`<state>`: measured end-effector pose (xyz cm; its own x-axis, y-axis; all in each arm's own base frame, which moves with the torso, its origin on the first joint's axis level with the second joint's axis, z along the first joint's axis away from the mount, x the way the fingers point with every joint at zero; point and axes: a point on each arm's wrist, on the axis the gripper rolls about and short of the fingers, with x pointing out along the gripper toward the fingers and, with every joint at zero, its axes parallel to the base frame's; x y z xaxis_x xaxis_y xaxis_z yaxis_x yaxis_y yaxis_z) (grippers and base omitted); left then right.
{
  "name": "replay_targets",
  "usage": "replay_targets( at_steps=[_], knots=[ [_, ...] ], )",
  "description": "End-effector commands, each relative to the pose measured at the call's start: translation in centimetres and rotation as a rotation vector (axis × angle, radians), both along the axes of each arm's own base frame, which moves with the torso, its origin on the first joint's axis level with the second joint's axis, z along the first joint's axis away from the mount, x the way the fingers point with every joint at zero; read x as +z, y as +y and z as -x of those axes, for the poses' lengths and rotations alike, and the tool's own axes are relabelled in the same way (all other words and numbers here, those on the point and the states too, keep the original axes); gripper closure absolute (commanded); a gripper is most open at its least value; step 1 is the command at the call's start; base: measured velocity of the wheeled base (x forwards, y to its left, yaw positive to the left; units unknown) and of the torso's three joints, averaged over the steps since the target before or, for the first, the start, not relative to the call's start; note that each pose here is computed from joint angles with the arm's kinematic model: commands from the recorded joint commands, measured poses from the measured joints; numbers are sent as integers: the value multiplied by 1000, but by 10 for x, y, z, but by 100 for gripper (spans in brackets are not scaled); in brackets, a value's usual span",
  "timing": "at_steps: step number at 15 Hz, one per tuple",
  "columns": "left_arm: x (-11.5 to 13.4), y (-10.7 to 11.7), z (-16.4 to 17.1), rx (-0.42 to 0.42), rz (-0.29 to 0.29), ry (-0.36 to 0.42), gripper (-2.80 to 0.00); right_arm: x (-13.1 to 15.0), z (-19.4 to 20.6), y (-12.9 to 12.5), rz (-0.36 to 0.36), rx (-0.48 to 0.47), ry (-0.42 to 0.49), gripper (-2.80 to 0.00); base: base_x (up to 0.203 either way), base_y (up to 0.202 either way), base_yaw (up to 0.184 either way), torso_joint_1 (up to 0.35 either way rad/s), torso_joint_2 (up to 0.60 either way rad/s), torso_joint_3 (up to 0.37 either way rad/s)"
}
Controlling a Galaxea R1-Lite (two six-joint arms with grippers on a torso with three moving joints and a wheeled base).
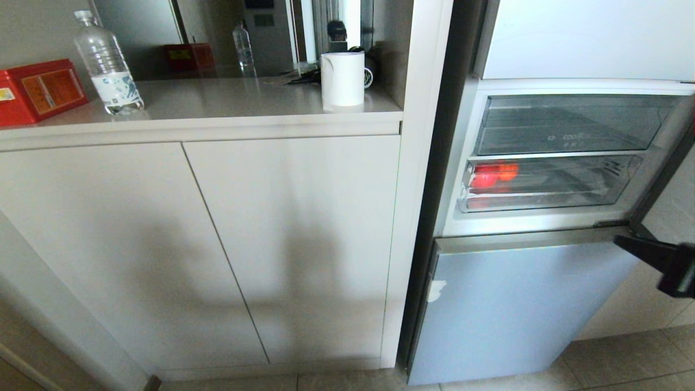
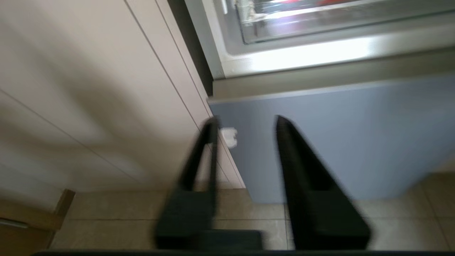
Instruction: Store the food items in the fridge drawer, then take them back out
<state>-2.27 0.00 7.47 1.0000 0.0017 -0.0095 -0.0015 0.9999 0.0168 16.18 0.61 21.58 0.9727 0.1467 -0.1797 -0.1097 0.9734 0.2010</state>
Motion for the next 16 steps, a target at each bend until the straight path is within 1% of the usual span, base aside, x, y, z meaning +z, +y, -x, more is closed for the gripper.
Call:
replay_targets(
  at_steps=[1,4,7,12,16],
  knots=[
    [0,0,0,0,0,1,0,-44,-89,7,3,28,132,-280,0,0,0,0,0,0],
    [0,0,0,0,0,1,0,-65,-144,13,10,49,24,-280,0,0,0,0,0,0],
    [0,0,0,0,0,1,0,-78,-177,15,27,56,-84,-280,0,0,0,0,0,0],
    [0,0,0,0,0,1,0,-83,-200,18,30,62,-145,-280,0,0,0,0,0,0],
    [0,0,0,0,0,1,0,-87,-226,20,52,52,-191,-280,0,0,0,0,0,0]
  ],
)
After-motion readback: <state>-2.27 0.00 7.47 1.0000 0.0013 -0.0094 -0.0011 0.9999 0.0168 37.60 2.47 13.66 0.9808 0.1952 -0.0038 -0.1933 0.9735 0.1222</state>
